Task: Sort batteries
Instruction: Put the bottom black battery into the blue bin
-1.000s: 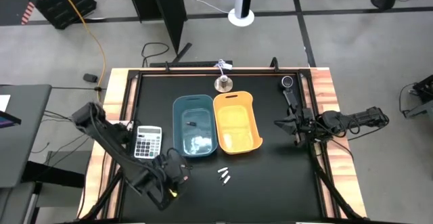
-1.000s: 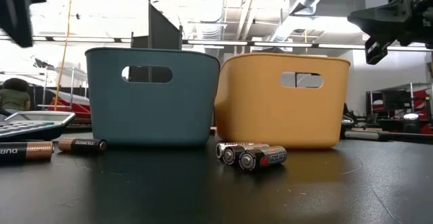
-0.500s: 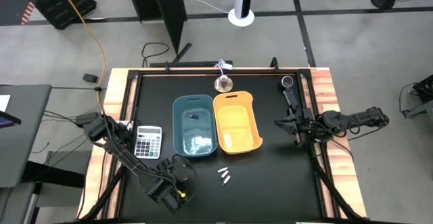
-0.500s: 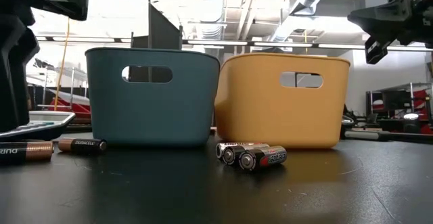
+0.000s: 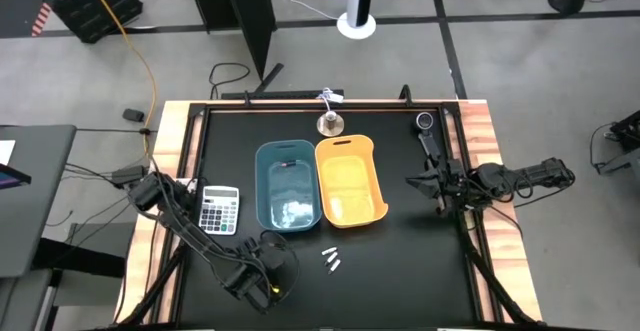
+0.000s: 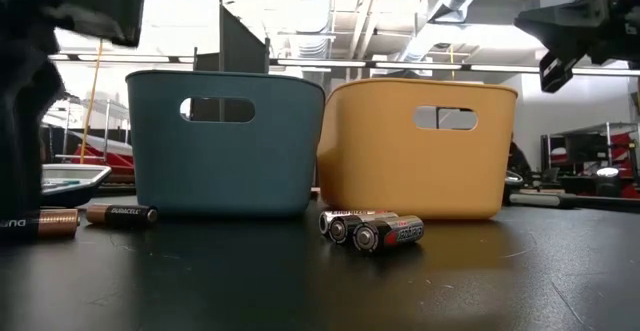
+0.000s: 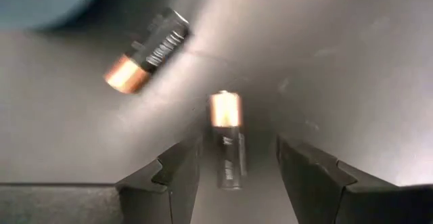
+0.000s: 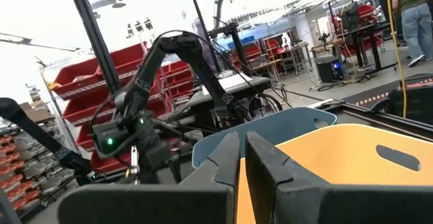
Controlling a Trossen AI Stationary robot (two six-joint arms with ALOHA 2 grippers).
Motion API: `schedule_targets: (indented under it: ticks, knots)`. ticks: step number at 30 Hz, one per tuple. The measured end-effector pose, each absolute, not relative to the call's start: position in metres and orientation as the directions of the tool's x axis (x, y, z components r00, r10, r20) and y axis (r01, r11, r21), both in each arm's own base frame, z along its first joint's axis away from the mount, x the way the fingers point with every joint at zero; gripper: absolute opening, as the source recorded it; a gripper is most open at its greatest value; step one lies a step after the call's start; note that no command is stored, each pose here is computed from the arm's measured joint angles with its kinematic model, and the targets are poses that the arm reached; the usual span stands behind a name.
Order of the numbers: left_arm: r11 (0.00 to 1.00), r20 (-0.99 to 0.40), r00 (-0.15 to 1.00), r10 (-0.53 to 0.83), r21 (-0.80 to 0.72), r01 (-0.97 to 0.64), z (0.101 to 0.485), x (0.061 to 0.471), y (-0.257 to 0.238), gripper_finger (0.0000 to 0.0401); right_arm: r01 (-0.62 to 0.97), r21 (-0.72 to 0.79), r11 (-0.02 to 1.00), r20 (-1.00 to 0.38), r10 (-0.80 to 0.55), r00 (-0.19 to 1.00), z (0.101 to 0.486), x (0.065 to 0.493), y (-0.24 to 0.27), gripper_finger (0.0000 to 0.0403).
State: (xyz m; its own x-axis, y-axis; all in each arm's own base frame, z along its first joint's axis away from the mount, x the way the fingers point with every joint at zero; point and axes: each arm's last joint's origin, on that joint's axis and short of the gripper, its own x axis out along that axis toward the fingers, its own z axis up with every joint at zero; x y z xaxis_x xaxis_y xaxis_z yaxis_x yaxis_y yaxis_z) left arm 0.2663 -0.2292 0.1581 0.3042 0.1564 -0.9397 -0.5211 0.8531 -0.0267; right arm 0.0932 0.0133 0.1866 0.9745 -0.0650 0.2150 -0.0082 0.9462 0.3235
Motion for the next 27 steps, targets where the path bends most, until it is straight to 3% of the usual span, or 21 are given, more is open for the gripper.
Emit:
schedule_targets:
  ticks: [14,21,27]
  knots:
    - [0.845,-0.946,0.282,0.159,-0.017,-0.535,0.146,0.266,-0.227,0.0165,-0.009,0.325,0.946,0.216,-0.065,0.974,0.187,0.093,0.013,0.0044]
    - [0.836,-0.951,0.279,0.133,-0.044,-0.547,0.137,0.263,-0.225,0.0120,-0.009,0.324,0.946,0.215,-0.065,0.974,0.187,0.093,0.013,0.0044]
    - [0.838,-0.953,0.275,0.129,-0.043,-0.544,0.136,0.263,-0.225,0.0056,-0.009,0.324,0.946,0.215,-0.065,0.974,0.187,0.093,0.013,0.0044]
